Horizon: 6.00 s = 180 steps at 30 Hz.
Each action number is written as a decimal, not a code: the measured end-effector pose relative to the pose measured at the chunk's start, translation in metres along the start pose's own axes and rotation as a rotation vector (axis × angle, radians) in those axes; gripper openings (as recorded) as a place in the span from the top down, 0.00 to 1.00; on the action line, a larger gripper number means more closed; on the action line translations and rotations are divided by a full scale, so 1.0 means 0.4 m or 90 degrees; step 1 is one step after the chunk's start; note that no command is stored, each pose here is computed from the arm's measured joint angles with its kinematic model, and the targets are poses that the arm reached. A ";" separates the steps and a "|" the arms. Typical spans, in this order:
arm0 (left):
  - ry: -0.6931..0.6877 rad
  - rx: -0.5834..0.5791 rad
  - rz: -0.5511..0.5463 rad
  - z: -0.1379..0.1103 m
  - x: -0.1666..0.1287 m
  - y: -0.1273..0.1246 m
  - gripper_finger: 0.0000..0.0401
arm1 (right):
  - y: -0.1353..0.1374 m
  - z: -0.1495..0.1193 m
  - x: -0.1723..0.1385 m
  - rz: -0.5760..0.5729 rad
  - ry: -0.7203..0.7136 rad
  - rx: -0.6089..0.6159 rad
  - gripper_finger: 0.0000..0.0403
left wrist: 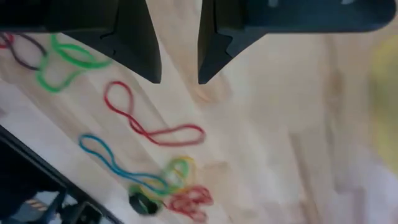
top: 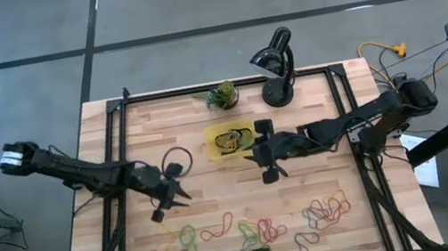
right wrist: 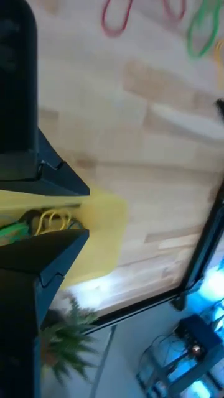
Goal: Pick and place rubber bands into bin
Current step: Put the green rubber band in the yellow bin, then put the blue rubber band in the yellow bin
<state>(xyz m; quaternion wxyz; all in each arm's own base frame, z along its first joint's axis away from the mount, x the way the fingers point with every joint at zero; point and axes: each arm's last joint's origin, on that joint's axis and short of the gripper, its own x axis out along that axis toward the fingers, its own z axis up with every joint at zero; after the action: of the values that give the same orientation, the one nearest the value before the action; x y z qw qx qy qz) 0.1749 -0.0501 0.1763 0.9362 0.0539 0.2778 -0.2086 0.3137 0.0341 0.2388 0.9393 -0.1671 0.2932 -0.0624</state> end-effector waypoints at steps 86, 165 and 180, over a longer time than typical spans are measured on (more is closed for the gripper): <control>0.194 0.209 0.375 0.067 0.163 -0.114 1.00 | 0.033 -0.006 -0.021 0.026 0.025 0.004 0.85; 0.136 0.139 0.526 0.111 0.171 0.396 0.94 | 0.029 -0.012 -0.033 0.027 0.045 0.002 0.86; 0.117 0.141 0.551 0.134 0.143 0.383 0.80 | 0.029 -0.012 -0.033 0.027 0.046 0.002 0.86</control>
<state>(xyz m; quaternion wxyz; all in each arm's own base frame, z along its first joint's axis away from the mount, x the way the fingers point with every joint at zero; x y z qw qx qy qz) 0.3093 0.0568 0.1882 0.8973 0.2829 0.2876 0.1792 0.3003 0.0465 0.2379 0.9294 -0.1573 0.3303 -0.0486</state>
